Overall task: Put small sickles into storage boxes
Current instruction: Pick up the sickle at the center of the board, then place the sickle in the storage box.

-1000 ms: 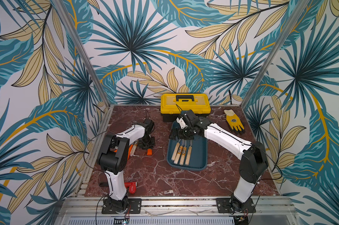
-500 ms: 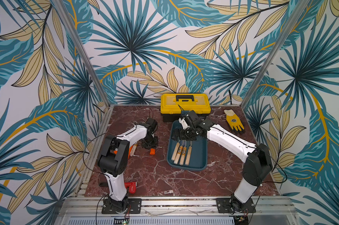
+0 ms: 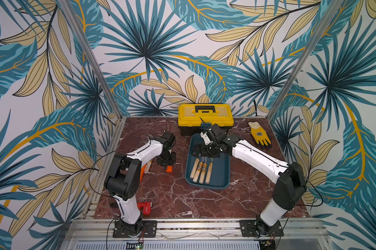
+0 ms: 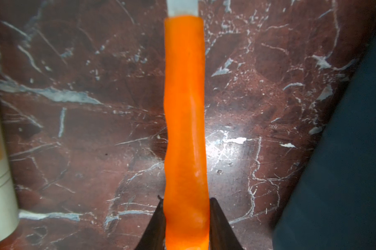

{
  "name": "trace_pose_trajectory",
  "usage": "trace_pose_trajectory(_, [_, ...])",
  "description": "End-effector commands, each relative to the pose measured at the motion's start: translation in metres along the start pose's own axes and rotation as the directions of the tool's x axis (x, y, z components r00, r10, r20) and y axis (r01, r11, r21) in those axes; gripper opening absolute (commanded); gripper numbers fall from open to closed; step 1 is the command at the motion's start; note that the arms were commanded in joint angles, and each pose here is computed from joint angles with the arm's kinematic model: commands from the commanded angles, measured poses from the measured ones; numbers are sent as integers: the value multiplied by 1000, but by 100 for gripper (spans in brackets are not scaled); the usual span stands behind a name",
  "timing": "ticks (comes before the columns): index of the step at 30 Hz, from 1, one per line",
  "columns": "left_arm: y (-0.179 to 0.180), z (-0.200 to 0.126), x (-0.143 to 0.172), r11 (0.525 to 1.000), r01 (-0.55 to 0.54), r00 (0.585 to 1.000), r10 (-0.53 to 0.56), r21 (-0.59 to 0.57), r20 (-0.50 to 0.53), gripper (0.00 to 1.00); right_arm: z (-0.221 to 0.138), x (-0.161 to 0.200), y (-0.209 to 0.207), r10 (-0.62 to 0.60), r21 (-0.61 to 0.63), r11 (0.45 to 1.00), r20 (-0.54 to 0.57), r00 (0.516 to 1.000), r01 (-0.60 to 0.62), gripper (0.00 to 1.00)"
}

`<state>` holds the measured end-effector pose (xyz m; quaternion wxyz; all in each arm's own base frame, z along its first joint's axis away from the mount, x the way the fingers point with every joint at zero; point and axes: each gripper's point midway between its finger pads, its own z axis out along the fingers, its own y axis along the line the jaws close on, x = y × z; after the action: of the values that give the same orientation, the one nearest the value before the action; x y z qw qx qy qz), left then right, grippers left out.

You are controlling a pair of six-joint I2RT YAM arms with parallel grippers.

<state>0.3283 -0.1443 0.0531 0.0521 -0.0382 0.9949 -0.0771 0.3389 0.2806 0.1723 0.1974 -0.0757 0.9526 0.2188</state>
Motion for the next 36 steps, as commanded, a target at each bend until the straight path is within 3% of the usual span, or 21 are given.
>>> trace_pose_trajectory(1, [1, -18, -3, 1000, 0, 998, 1, -1, 56, 2, -6, 5, -4, 12, 15, 1000, 9, 1000, -12, 99])
trace_pose_trajectory(36, [-34, -66, 80, 993, -34, 994, 23, 110, 105, 2, -40, 34, -32, 109, 73, 991, 90, 990, -115, 100])
